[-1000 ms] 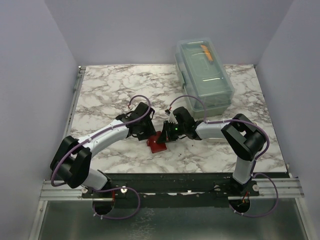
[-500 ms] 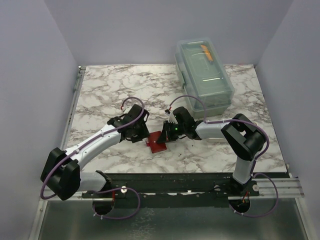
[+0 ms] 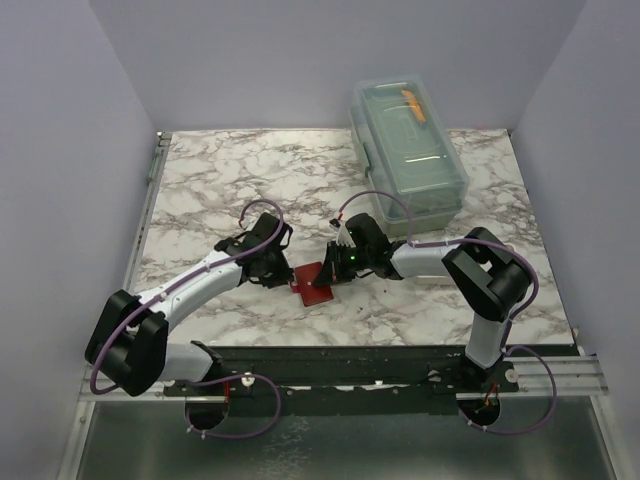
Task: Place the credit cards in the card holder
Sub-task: Close the card holder at the center of the board.
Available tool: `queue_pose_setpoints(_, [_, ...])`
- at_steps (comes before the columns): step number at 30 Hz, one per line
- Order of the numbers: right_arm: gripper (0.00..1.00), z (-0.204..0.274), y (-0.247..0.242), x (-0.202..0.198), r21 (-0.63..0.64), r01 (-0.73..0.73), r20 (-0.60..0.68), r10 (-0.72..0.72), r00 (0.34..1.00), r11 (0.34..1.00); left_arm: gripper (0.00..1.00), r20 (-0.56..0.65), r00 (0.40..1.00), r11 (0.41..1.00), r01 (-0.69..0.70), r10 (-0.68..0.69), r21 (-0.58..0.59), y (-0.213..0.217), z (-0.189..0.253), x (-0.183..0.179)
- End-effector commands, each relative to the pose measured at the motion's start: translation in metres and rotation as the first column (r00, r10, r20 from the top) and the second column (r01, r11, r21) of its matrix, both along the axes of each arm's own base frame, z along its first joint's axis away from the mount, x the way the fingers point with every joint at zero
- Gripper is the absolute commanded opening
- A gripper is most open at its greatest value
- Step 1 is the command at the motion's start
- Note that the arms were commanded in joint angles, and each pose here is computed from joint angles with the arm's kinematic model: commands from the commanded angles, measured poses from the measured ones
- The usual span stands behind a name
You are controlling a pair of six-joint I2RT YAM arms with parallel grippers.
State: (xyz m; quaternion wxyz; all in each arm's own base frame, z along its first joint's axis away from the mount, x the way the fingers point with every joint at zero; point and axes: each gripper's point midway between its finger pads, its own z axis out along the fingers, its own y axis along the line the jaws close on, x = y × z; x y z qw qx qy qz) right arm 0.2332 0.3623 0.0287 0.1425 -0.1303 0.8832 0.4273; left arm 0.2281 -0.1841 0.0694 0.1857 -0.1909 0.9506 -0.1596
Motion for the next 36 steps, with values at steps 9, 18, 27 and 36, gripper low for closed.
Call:
queue_pose_setpoints(9, [0.00, -0.074, -0.039, -0.037, -0.261, -0.038, -0.113, 0.008, 0.994, 0.965, 0.19, -0.035, 0.999, 0.997, 0.018, -0.020, -0.073, -0.012, -0.010, -0.006])
queue_pose_setpoints(18, [0.00, -0.065, -0.038, -0.032, -0.265, -0.025, -0.094, 0.000, 0.996, 0.964, 0.11, -0.034, 0.999, 0.997, 0.023, -0.025, -0.070, -0.012, -0.010, -0.007])
queue_pose_setpoints(27, [0.01, -0.026, -0.039, -0.018, -0.281, 0.006, -0.010, -0.009, 1.000, 0.960, 0.00, 0.000, 0.997, 0.993, 0.079, -0.080, -0.090, -0.018, 0.002, -0.002])
queue_pose_setpoints(36, [0.03, -0.017, -0.042, -0.006, -0.315, 0.019, 0.053, -0.003, 0.999, 0.949, 0.00, 0.021, 0.991, 0.986, 0.135, -0.133, -0.100, -0.024, 0.010, 0.002])
